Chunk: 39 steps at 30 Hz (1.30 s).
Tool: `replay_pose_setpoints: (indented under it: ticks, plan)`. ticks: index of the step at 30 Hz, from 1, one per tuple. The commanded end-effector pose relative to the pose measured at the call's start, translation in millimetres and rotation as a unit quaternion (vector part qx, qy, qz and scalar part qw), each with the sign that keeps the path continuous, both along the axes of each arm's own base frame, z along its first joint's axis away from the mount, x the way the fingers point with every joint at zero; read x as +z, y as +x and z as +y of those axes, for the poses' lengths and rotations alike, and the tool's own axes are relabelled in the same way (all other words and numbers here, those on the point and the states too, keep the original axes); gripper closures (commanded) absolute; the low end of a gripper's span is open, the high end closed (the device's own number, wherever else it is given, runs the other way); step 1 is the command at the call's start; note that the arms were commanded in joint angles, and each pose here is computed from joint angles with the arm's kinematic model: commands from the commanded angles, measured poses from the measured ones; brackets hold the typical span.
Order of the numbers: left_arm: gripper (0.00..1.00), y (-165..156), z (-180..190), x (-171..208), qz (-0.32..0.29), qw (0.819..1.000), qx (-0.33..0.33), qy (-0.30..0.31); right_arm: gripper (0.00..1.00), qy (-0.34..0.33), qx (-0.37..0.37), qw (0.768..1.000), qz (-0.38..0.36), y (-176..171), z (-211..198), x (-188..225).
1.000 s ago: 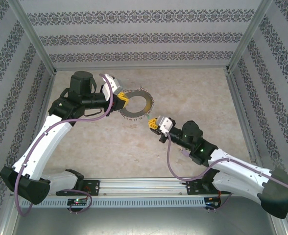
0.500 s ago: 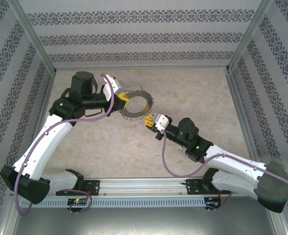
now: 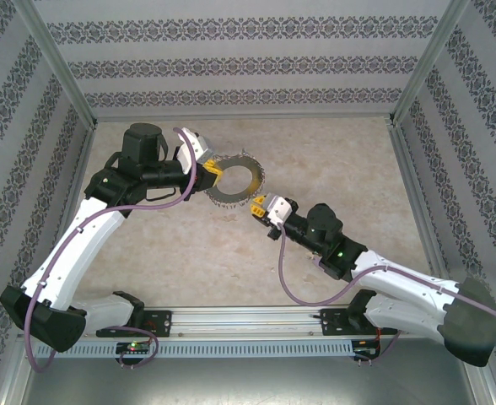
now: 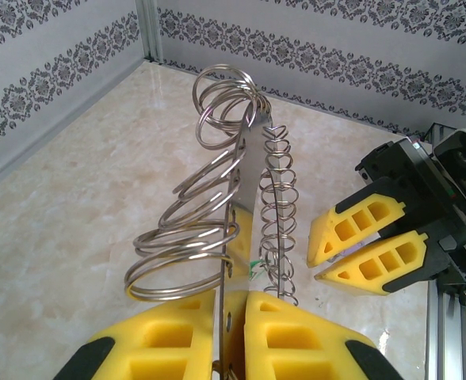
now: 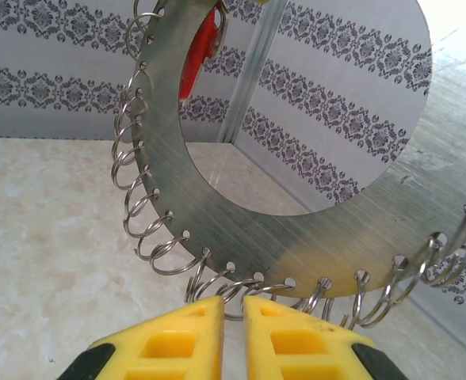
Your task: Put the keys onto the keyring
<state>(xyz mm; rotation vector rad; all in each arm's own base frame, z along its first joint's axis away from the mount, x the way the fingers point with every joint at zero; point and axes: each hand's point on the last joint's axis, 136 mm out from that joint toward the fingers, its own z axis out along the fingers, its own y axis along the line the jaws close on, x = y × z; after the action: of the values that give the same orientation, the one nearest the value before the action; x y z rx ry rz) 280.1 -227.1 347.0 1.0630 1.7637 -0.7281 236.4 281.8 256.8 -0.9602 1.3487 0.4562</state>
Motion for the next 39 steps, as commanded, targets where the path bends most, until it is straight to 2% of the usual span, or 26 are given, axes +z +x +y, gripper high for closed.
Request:
replay_pose_setpoints:
  ticks: [1,16,28,39]
  plan:
    - [1.00,-8,-4,21,-0.021,1.000,-0.010,-0.017,0.83,0.009,-0.012,1.000,-0.019,4,1,12]
    - [1.00,-9,-5,22,-0.021,1.000,-0.012,-0.019,0.80,0.010,-0.042,0.999,-0.021,15,-2,8]
    - [1.00,-9,-5,23,-0.024,0.999,-0.011,-0.020,0.77,0.016,-0.012,1.000,-0.021,9,8,11]
    - [1.00,-10,-5,23,-0.023,0.999,-0.013,-0.021,0.73,0.020,-0.035,0.999,-0.024,17,5,12]
